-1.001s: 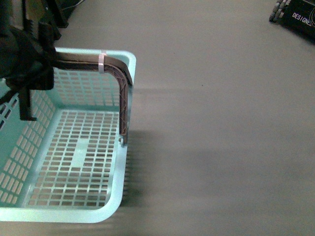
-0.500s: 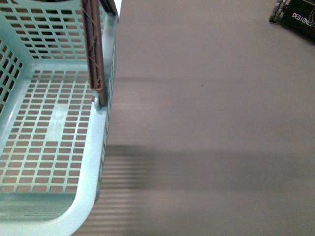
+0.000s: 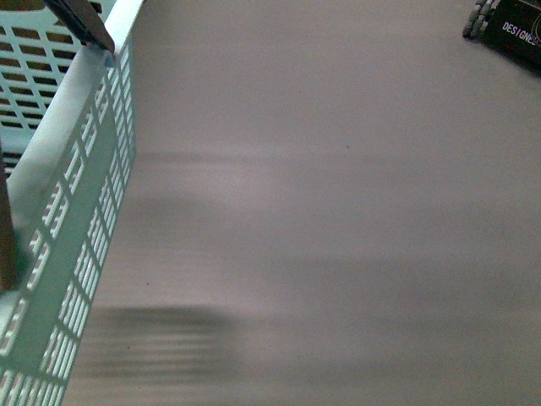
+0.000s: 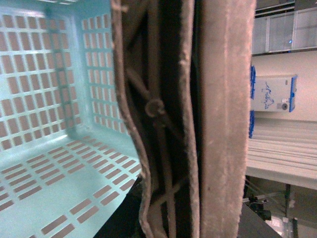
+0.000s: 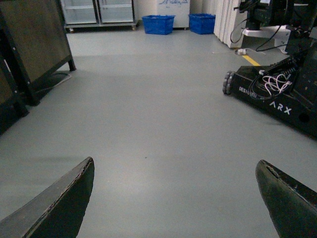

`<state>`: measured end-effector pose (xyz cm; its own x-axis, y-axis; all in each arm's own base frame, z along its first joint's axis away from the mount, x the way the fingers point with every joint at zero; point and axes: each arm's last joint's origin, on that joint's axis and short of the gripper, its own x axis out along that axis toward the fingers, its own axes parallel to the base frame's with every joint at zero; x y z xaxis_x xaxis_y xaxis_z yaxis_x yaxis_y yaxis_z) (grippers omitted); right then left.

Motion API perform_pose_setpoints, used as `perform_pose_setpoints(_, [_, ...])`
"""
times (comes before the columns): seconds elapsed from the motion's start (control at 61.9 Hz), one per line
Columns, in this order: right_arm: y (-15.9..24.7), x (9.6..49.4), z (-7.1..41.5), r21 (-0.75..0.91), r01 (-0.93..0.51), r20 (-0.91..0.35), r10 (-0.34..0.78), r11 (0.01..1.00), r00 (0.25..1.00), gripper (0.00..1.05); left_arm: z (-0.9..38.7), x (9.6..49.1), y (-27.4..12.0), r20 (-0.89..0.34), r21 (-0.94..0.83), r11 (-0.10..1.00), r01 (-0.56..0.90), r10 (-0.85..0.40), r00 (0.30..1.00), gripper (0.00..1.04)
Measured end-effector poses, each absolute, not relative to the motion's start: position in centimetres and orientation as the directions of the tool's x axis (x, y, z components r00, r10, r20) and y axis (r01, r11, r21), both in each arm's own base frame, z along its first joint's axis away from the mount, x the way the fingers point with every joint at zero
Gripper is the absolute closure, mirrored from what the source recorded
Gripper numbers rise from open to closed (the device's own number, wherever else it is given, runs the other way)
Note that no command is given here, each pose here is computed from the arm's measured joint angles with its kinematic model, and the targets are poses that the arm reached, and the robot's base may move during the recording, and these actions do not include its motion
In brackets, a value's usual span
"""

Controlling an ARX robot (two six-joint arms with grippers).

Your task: Pick mango and avocado into basket

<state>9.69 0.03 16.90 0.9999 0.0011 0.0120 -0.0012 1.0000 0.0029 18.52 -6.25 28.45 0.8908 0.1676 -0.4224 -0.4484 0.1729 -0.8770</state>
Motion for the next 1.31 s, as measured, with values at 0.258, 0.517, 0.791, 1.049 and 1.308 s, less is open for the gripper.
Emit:
perform_pose_setpoints(0.258, [0.03, 9.69, 16.90, 0.003, -0.001, 0.012, 0.001, 1.000, 1.000, 0.09, 28.45, 18.51, -6.29, -0.424, -0.877, 0.175, -0.448, 0.159, 0.892, 0.88])
perform_pose_setpoints(0.517, [0.03, 9.69, 16.90, 0.003, -0.001, 0.012, 0.001, 1.000, 1.000, 0.09, 28.45, 18.51, -6.29, -0.423, -0.877, 0.176, -0.448, 0.162, 0.891, 0.88])
perform_pose_setpoints(0.791, [0.02, 9.69, 16.90, 0.003, -0.001, 0.012, 0.001, 1.000, 1.000, 0.09, 28.46, 18.51, -6.29, -0.423, -0.877, 0.176, -0.448, 0.161, 0.892, 0.88])
perform_pose_setpoints(1.049, [0.03, 9.69, 16.90, 0.002, -0.002, 0.012, 0.002, 1.000, 1.000, 0.09, 28.53, 18.51, -6.30, -0.421, -0.878, 0.175, -0.446, 0.162, 0.893, 0.88])
perform_pose_setpoints(1.308, [0.03, 9.69, 16.90, 0.003, -0.001, 0.012, 0.001, 1.000, 1.000, 0.09, 28.56, 18.52, -6.30, -0.421, -0.878, 0.175, -0.445, 0.161, 0.893, 0.88])
